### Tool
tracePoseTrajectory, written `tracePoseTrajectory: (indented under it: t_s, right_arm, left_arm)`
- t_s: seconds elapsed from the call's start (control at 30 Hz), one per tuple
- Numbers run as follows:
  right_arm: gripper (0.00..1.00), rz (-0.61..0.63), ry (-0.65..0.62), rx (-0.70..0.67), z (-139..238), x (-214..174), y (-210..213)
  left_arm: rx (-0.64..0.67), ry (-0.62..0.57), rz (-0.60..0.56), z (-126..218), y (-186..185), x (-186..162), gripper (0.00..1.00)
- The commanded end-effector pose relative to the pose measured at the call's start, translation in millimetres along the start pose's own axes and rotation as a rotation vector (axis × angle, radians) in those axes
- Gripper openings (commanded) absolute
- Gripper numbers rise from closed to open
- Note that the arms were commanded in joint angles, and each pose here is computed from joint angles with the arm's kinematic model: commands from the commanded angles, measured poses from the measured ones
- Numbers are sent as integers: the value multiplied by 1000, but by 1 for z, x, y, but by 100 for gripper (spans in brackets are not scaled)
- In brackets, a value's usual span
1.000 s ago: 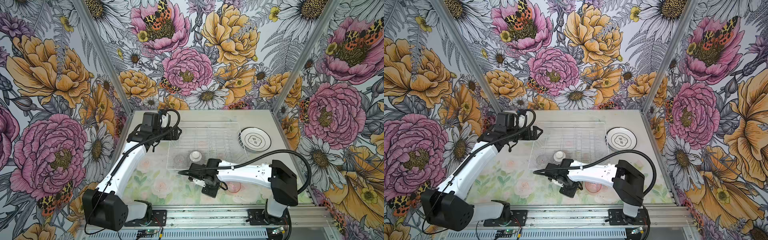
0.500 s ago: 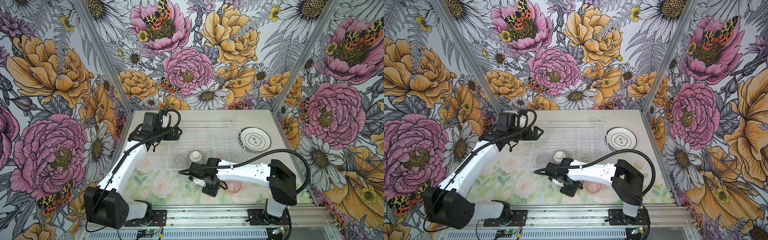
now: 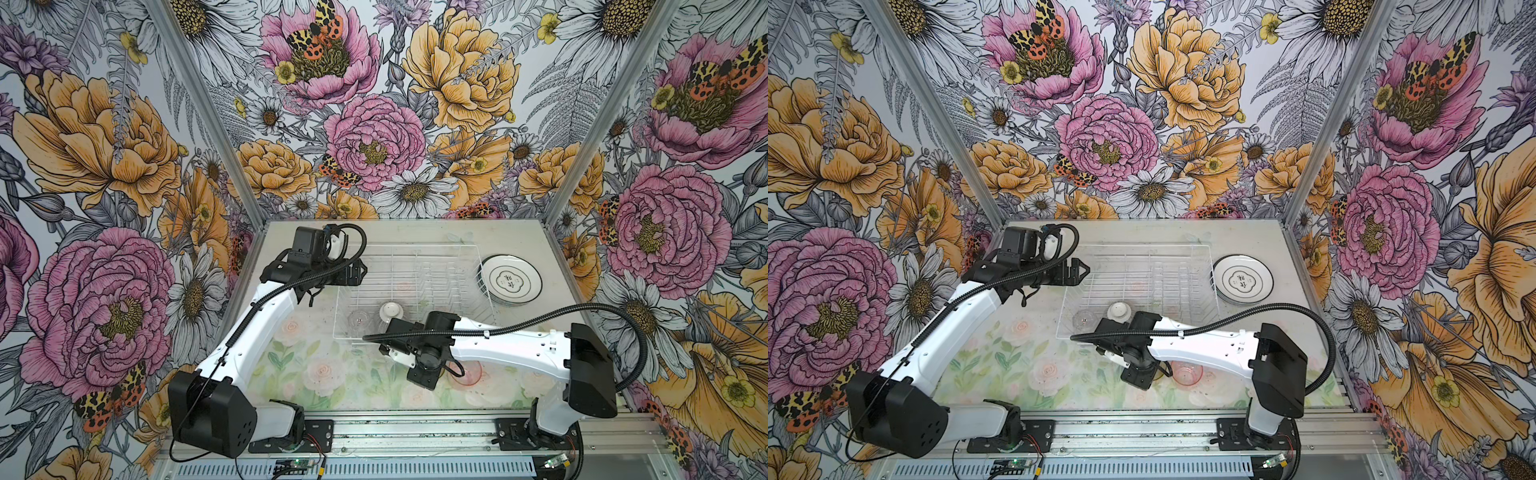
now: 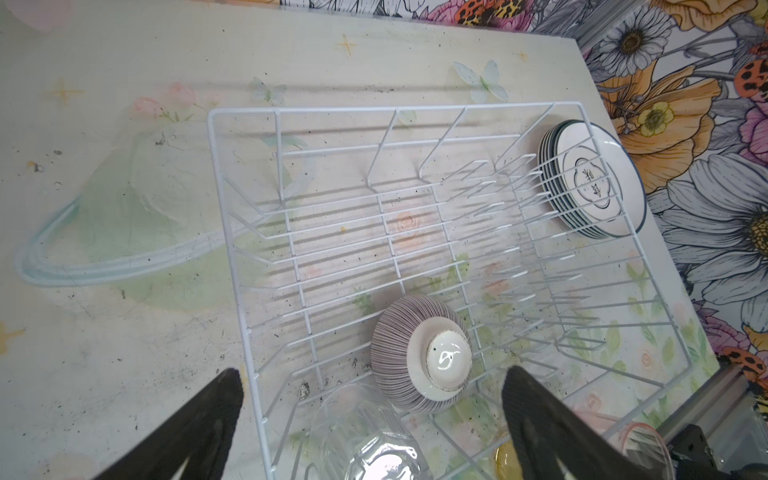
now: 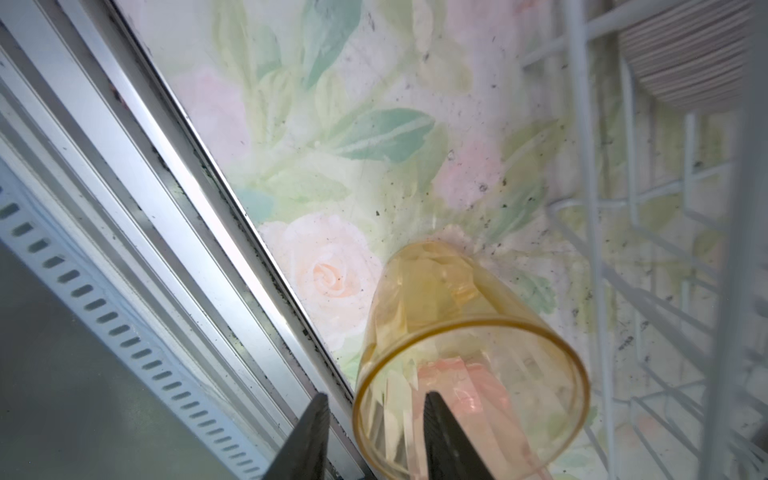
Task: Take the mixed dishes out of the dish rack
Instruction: 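Carry the yellow glass with the right gripper and set it beside the pink glass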
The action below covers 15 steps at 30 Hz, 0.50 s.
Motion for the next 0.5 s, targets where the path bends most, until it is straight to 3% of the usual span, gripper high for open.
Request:
tracePoseTrajectory:
  t_s: [0.0,0.27,0.47]
  right_arm:
    - [42,-42,-205,-34,57,6,-9]
    - [55,-207,-630,-80,148,-16,-42]
    - [57,-267,-749,-109,159,-24,-56]
  left_arm:
    - [99,74,-66,-2,-2,-14,99]
    - [191,217,-113,4,-14,-53,99]
    - [249,321,-117,4,-13,-84,99]
Point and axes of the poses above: each gripper's point midway between its finger pads, its own z axis back along the fingers, its own y axis along the line the jaws close on, x = y × z, the point moved 4 cm from there along z, back along the fingers, and after that the axes turned 6 degrees about z, right-handed, at the moved point
